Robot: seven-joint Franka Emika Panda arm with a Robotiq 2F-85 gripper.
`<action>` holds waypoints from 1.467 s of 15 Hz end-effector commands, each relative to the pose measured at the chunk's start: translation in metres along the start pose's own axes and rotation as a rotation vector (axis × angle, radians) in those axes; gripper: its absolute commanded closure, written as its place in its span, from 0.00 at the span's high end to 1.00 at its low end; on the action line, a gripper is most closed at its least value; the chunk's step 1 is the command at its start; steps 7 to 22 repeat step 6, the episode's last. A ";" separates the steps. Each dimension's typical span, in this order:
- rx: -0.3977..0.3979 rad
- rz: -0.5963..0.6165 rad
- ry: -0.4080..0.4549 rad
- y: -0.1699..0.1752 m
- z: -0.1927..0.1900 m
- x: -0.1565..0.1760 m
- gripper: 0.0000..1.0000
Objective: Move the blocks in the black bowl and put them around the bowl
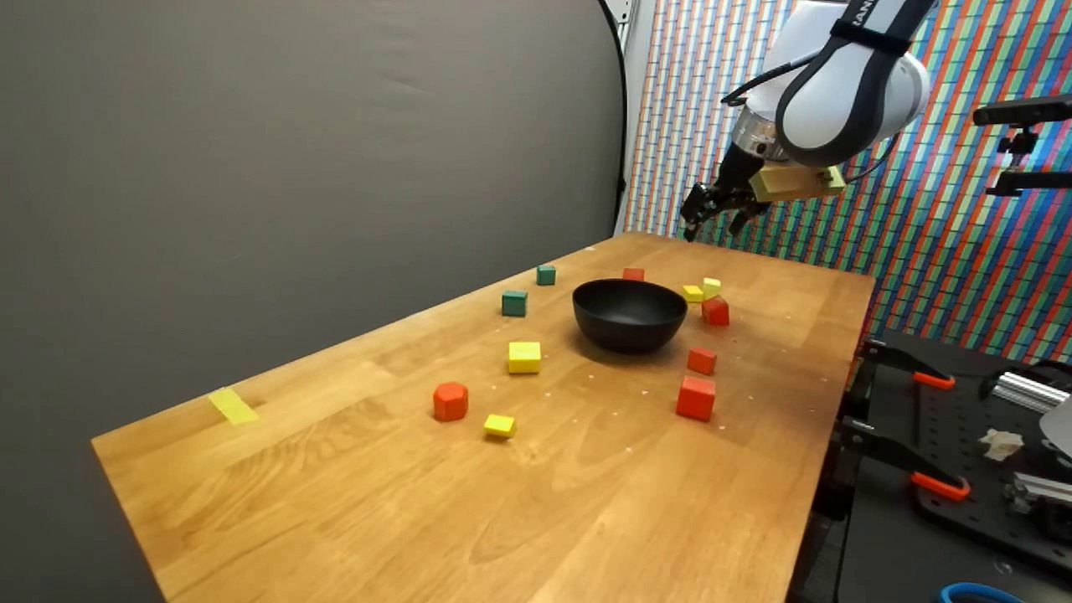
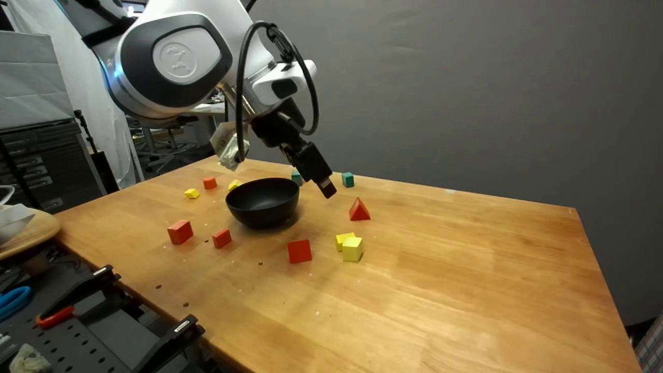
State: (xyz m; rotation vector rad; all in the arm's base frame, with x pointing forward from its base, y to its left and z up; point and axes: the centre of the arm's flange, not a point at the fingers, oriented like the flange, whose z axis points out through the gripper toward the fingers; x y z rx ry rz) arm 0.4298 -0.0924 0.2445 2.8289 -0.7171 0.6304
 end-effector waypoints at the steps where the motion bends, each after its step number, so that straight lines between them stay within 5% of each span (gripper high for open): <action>1: 0.041 -0.174 0.079 -0.008 -0.076 -0.024 1.00; 4: 0.078 -0.235 0.218 -0.019 -0.093 -0.028 1.00; 5: 0.064 -0.189 0.134 -0.030 -0.029 -0.001 1.00; 22: 0.076 -0.206 0.163 -0.036 -0.035 0.001 1.00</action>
